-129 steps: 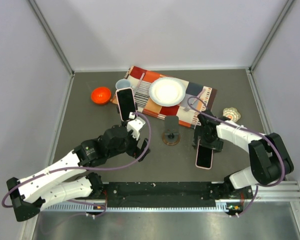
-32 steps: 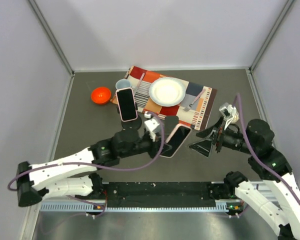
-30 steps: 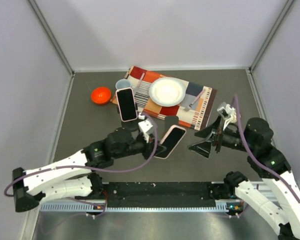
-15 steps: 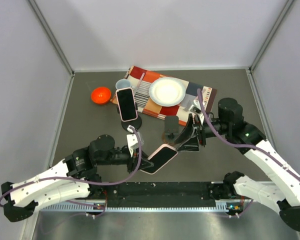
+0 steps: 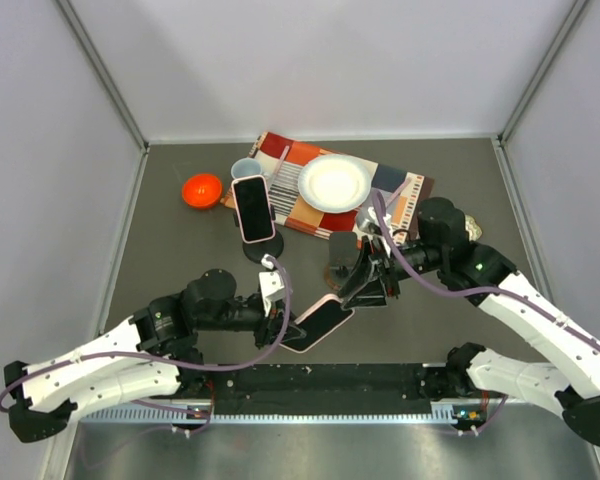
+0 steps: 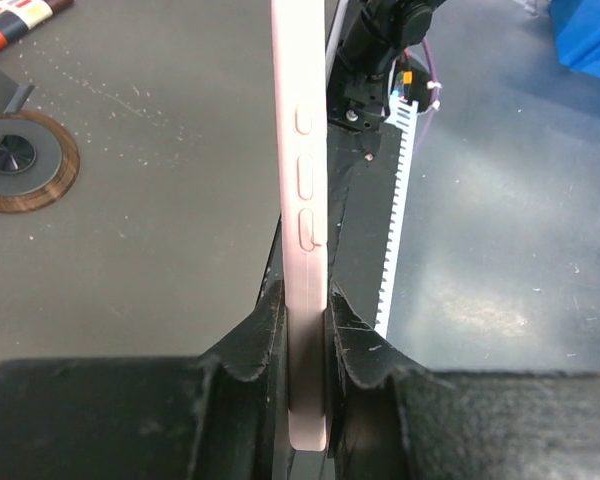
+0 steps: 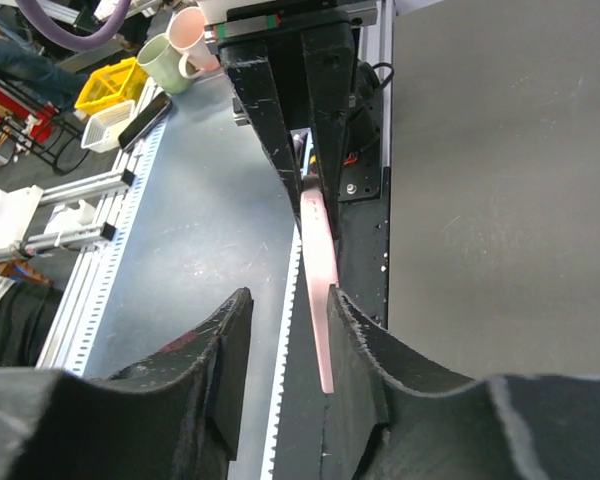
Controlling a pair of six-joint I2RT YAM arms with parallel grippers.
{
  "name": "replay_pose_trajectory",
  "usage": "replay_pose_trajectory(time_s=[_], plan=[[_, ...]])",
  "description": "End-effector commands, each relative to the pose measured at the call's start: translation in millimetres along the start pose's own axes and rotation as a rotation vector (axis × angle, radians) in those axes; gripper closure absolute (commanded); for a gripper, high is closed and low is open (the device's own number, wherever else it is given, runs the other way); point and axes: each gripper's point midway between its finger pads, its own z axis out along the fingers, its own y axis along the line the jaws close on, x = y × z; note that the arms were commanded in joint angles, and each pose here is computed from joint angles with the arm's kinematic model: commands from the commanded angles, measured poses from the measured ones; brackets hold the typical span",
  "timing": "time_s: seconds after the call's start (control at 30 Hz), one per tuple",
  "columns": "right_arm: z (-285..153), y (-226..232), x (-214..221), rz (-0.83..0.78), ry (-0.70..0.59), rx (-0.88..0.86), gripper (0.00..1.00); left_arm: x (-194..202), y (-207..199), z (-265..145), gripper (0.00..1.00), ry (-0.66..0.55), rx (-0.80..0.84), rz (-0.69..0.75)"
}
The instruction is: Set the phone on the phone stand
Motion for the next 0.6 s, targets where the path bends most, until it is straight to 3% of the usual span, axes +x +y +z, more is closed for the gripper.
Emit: replay_pose_trajectory(time_s=[0.0,0.07,0.23,0.33,0.4,0.57], plan=[[5,5,4,-0.034,0.012,-0.018,0.61,-55,-16,-2,1.00,-0.154,0.060,0.089],[4,2,8,-0.027,0.021,0.017,0.54,-59,-18,-2,1.00,-0.166,0.066,0.094],[-14,-35,7,-0.072,0.001,0.305,0.36,-61,-19,-6,1.00,-0.177,0.063,0.082],[-18,-36,8,-0.090,-0.009,0.339,0.34,-61,-20,-9,1.00,-0.180,0.062,0.071],[-14,-23,11,-0.099,-0.002,0.252,0.35,-61,-20,-11,1.00,-0.183,0.058,0.068],[-3,-9,18,-0.047,0.031,0.116,0.55,-67,-22,-6,1.00,-0.182,0.072,0.087]])
